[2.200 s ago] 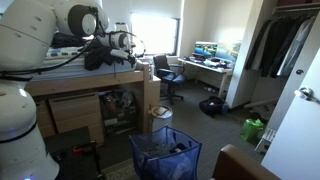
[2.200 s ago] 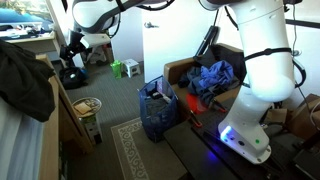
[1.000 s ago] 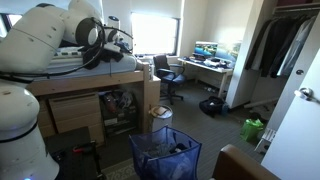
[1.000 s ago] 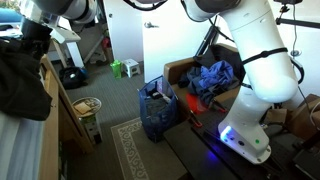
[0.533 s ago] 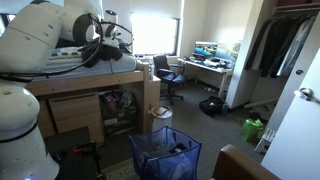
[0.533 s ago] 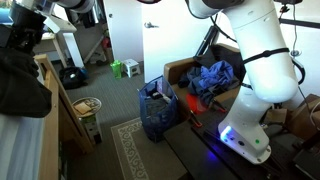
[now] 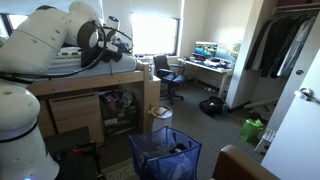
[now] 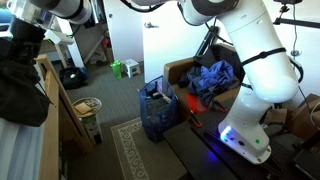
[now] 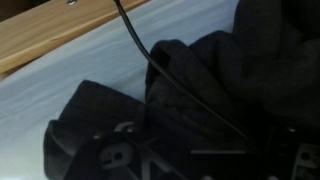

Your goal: Put the brown clothing on the bed in the laundry hamper

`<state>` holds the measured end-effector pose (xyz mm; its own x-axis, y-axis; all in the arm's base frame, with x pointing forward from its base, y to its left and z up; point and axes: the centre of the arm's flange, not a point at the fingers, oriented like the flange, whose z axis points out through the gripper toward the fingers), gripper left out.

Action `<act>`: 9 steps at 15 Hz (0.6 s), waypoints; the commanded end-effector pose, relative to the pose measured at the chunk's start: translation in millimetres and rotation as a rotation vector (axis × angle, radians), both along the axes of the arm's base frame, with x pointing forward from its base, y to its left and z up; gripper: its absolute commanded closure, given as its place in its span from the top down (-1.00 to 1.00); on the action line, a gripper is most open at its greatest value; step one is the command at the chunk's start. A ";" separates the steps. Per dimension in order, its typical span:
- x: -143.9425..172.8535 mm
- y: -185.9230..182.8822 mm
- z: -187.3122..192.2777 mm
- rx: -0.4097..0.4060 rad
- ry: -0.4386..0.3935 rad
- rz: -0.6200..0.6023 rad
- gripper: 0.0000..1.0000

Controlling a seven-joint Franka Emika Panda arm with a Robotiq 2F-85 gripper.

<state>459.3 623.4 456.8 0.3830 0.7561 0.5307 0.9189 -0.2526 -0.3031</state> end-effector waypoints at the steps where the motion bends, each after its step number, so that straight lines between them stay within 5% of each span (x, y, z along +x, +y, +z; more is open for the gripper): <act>1: 21.8 25.9 -23.5 0.004 0.095 0.070 1.00; 3: 28.2 28.4 -31.7 -0.007 0.113 0.090 0.45; 9: 32.4 22.1 -24.7 -0.013 0.107 0.082 -0.41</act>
<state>484.6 630.1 430.5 0.3864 0.7959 0.4662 0.8931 -0.1965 -0.4047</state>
